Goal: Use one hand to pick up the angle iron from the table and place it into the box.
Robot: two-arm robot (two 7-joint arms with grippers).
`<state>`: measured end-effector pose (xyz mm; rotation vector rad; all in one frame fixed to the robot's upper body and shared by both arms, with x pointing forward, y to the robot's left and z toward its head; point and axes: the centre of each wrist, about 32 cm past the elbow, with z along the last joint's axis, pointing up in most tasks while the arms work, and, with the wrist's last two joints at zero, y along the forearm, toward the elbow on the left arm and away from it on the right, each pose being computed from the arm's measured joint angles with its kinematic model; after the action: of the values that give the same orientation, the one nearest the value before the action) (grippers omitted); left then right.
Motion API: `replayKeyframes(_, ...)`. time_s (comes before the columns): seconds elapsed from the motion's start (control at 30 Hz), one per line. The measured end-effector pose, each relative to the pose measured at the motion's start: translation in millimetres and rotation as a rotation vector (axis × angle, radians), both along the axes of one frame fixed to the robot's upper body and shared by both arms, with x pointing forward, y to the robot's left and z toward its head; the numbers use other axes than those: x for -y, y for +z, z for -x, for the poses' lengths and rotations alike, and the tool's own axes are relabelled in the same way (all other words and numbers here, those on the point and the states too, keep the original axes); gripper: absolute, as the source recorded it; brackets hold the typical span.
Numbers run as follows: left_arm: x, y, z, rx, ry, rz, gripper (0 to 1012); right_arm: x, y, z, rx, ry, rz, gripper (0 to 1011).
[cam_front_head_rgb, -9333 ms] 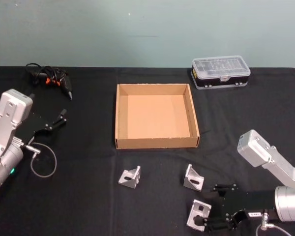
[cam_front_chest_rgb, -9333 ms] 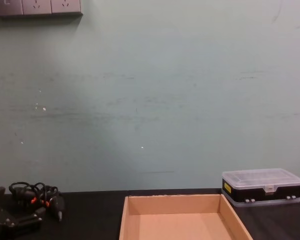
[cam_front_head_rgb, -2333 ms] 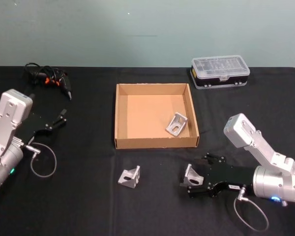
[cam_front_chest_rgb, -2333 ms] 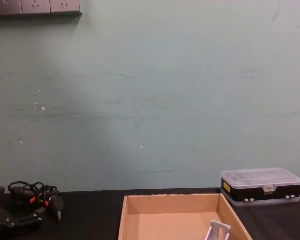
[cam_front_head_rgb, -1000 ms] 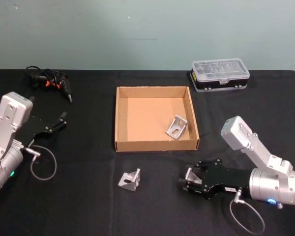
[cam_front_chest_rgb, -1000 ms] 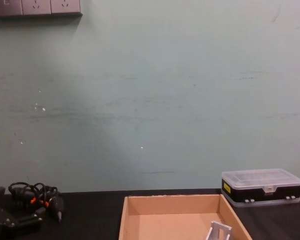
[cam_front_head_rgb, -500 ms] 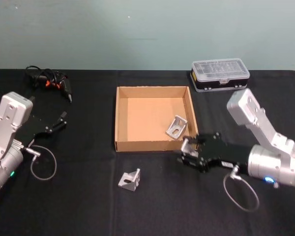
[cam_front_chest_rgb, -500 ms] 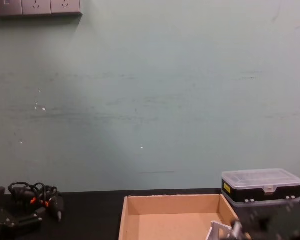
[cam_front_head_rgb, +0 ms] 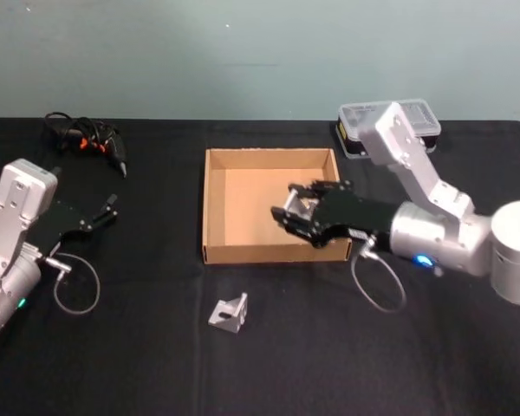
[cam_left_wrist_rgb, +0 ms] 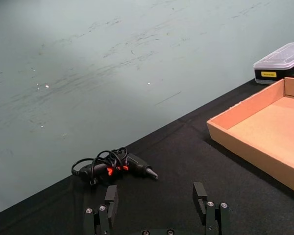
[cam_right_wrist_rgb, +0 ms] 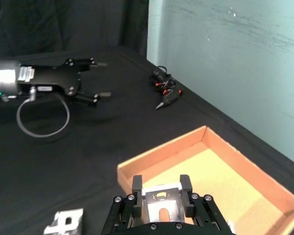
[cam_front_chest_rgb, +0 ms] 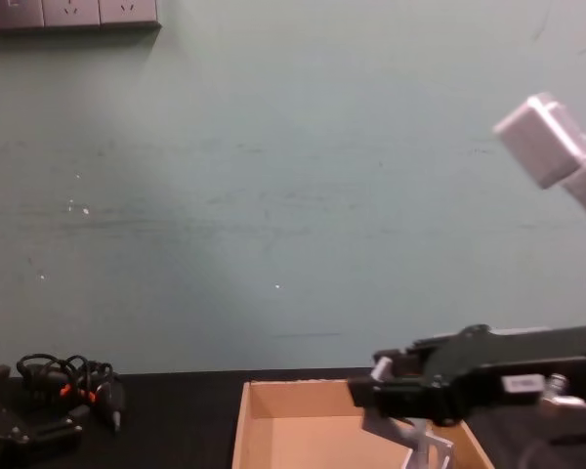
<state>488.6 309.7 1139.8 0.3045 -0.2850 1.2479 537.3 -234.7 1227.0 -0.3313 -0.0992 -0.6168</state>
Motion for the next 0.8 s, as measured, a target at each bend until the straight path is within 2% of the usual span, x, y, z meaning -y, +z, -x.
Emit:
replayKeyframes(0.27, 0.0, 0.0, 0.0, 0.0, 0.0, 0.0, 1000, -17.6, -7.5, -28.0, -0.01, -0.014, 0.006, 450)
replayKeyframes(0.8, 0.0, 0.0, 0.0, 0.0, 0.0, 0.0, 1000, -30.5, -28.3, -54.9, -0.062, -0.038, 0.039, 450)
